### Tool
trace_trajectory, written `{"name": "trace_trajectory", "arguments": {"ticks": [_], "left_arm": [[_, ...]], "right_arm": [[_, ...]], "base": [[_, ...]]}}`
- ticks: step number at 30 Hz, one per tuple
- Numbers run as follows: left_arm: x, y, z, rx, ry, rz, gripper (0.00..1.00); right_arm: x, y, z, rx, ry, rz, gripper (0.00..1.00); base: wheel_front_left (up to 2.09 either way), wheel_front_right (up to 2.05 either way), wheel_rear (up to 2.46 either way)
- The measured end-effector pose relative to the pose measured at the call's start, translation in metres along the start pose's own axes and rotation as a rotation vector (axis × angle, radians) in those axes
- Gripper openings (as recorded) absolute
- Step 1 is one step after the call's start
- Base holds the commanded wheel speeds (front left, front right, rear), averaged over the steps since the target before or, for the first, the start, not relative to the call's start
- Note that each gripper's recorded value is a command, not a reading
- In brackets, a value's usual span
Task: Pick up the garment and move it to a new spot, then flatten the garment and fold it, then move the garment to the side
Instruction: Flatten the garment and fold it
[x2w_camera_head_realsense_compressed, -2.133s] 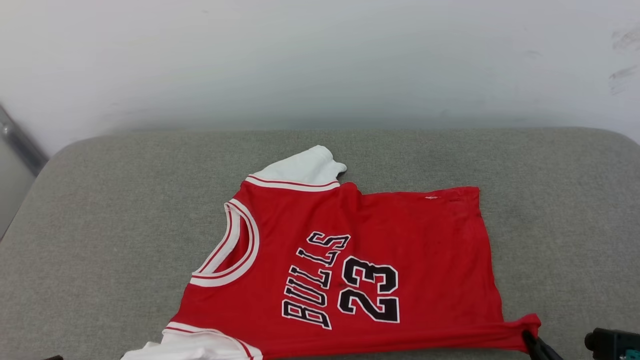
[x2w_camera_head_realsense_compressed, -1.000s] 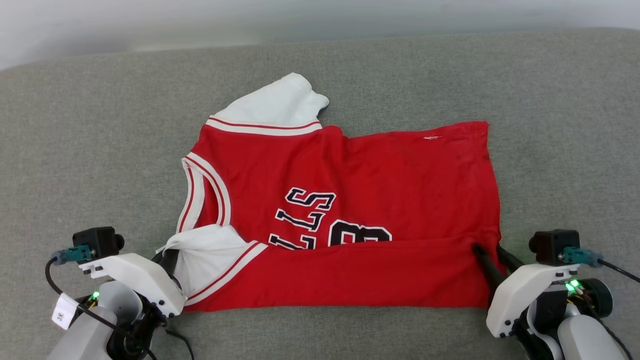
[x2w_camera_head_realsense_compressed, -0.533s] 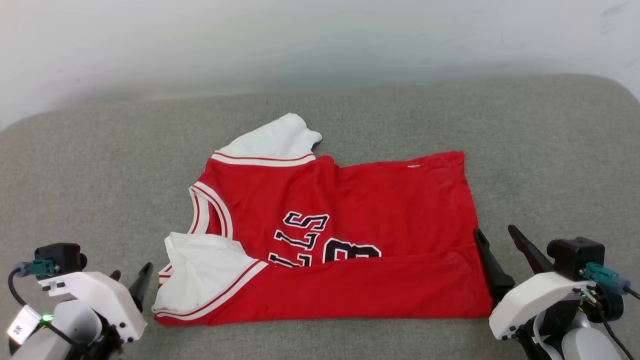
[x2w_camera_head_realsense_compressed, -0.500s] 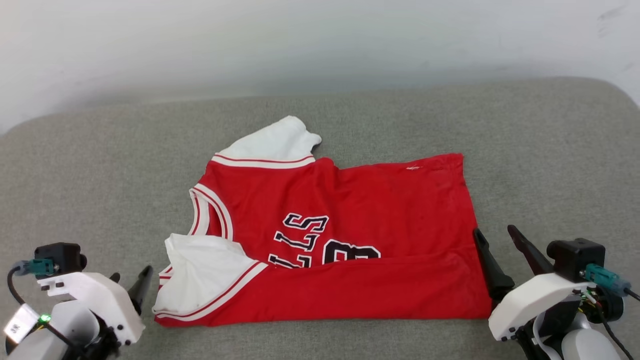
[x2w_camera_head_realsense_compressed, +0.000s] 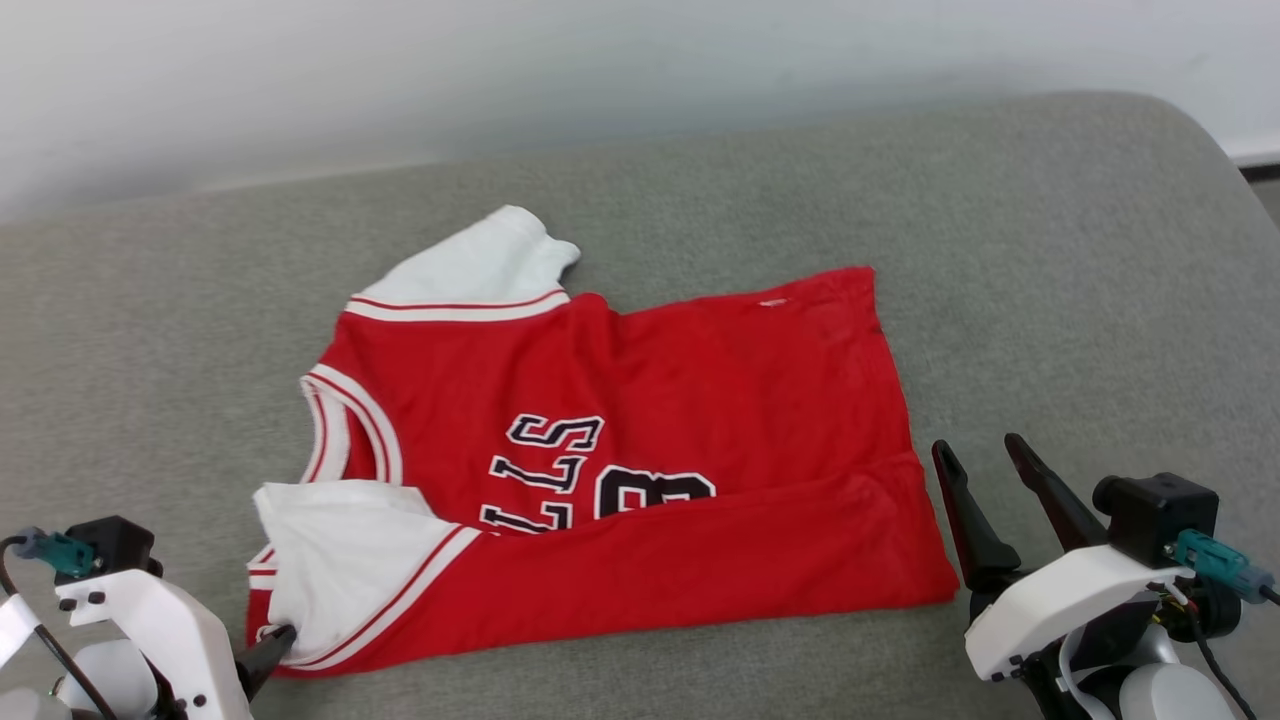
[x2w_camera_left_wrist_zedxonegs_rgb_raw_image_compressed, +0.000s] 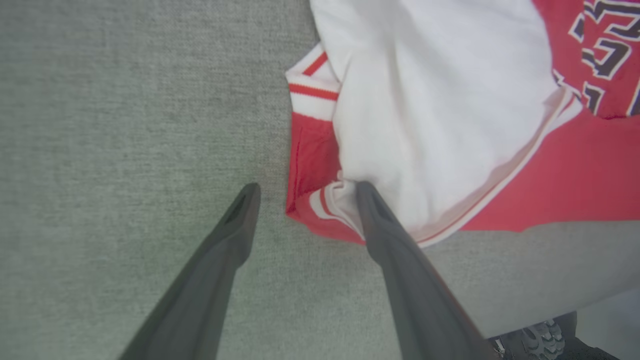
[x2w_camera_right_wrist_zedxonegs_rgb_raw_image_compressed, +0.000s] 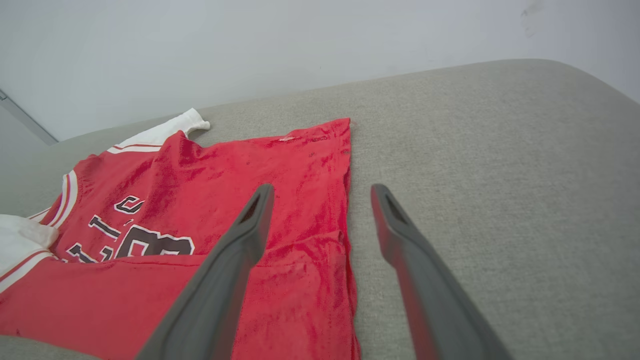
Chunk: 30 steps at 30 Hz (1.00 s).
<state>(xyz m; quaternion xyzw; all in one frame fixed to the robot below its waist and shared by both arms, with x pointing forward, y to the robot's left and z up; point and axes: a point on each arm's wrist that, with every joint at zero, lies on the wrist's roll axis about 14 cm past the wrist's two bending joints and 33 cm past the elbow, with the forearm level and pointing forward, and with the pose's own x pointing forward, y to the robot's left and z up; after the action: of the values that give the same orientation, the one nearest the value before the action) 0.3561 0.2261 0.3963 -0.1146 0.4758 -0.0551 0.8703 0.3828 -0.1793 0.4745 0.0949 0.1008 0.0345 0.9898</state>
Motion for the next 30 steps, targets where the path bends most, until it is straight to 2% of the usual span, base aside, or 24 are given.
{"name": "trace_trajectory", "arguments": {"ticks": [6, 7, 9, 13, 19, 26, 30], "left_arm": [[0.022, -0.001, -0.017, -0.016, 0.104, -0.003, 1.00], [0.025, -0.002, -0.019, -0.018, 0.125, -0.008, 0.63], [0.029, -0.004, -0.022, -0.024, 0.151, -0.017, 0.00], [0.032, -0.005, -0.022, -0.039, 0.158, -0.030, 0.00], [0.026, -0.011, -0.012, -0.002, 0.062, -0.038, 0.00], [0.002, -0.016, 0.016, 0.058, -0.103, -0.027, 0.00], [-0.006, -0.019, 0.025, 0.087, -0.145, -0.025, 0.00]], "right_arm": [[0.000, -0.015, -0.010, 0.012, 0.030, -0.047, 1.00], [0.000, -0.017, -0.012, 0.014, 0.033, -0.055, 1.00], [-0.001, -0.024, -0.013, 0.016, 0.038, -0.075, 1.00], [-0.002, -0.032, -0.013, 0.019, 0.045, -0.099, 1.00], [-0.003, -0.038, -0.015, 0.037, 0.106, -0.110, 1.00], [-0.012, -0.032, -0.049, 0.037, 0.388, -0.059, 1.00], [-0.012, -0.019, -0.066, 0.020, 0.508, -0.004, 1.00]], "base": [[0.00, 0.00, 0.00], [0.00, 0.00, 0.00], [0.00, 0.00, 0.00], [0.00, 0.00, 0.00], [0.00, 0.00, 0.00], [0.00, 0.00, 0.00], [0.00, 0.00, 0.00]]}}
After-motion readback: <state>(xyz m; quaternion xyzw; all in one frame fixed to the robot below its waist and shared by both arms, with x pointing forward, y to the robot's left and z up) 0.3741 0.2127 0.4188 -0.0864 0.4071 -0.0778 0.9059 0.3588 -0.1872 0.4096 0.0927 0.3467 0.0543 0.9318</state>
